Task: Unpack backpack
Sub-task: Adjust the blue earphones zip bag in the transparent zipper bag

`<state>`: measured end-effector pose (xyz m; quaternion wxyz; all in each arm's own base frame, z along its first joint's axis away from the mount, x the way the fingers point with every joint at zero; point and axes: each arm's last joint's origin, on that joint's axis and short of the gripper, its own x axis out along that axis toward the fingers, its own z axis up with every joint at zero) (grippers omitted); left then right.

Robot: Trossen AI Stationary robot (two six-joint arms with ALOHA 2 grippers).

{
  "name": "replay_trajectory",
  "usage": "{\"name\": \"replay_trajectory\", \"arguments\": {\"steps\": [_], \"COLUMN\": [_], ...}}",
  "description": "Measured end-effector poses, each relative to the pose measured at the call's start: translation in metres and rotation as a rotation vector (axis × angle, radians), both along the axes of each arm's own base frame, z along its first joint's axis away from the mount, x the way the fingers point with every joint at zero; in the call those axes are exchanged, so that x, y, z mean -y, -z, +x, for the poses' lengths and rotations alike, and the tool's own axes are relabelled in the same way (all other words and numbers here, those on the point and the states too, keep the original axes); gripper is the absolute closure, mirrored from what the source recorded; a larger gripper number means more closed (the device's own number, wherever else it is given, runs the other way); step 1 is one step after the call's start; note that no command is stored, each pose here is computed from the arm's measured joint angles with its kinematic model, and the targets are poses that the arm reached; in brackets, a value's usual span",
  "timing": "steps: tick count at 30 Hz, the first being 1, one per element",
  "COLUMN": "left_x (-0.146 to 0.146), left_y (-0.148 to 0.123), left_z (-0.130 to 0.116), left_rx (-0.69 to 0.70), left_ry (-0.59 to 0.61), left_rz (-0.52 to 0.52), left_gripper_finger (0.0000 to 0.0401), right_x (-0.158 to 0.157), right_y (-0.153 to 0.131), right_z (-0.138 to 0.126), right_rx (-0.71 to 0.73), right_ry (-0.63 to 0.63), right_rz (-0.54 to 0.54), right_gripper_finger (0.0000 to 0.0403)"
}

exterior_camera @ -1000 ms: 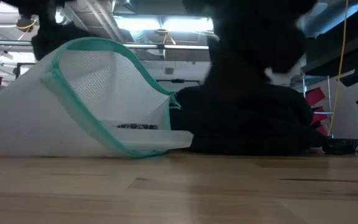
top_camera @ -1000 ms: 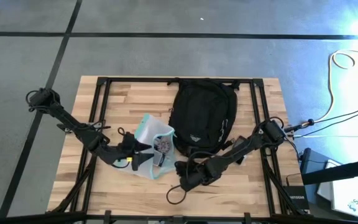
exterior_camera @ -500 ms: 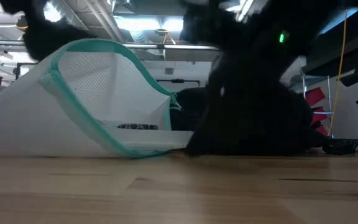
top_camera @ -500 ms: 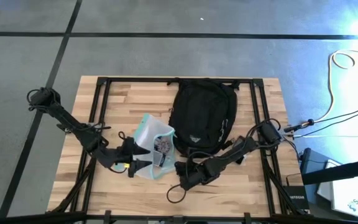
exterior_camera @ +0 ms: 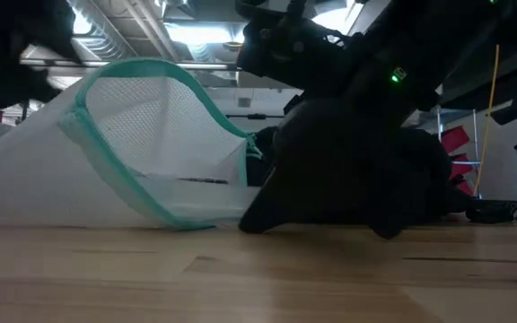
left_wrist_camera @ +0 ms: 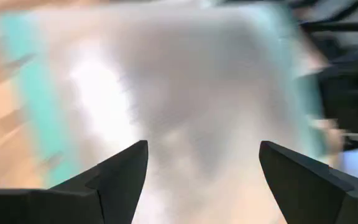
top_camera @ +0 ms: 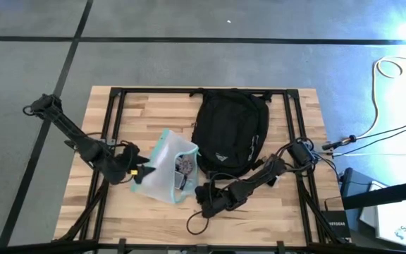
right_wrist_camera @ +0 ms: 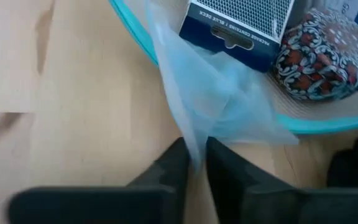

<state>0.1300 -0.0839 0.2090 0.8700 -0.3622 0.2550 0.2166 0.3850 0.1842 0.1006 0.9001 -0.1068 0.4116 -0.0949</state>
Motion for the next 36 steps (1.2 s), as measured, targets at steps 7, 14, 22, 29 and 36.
{"name": "replay_trajectory", "arguments": {"steps": [7,14,22,29,36], "left_x": [-0.001,0.004,0.006,0.006,0.006], "left_y": [0.022,0.030,0.032,0.032,0.032], "left_z": [-0.005,0.001,0.002,0.002,0.003], "left_rx": [-0.168,-0.214,-0.223,-0.224,-0.218], "left_ry": [-0.079,-0.051,-0.048,-0.043,-0.037], "left_rz": [-0.079,-0.055,-0.053,-0.048,-0.043], "left_gripper_finger": [0.0109,0.0109,0.0109,0.0109,0.0109], "right_x": [0.007,0.010,0.034,0.048,0.063], "right_y": [-0.002,-0.025,-0.031,-0.040,-0.041], "right_z": [0.008,0.032,0.056,0.066,0.070], "right_rx": [0.048,0.170,0.332,0.421,0.441], "right_ry": [0.011,-0.031,-0.013,-0.034,0.035], "right_rz": [0.001,0.013,0.084,0.078,0.032], "right_gripper_finger": [0.0391,0.0398,0.0402,0.0402,0.0402]}}
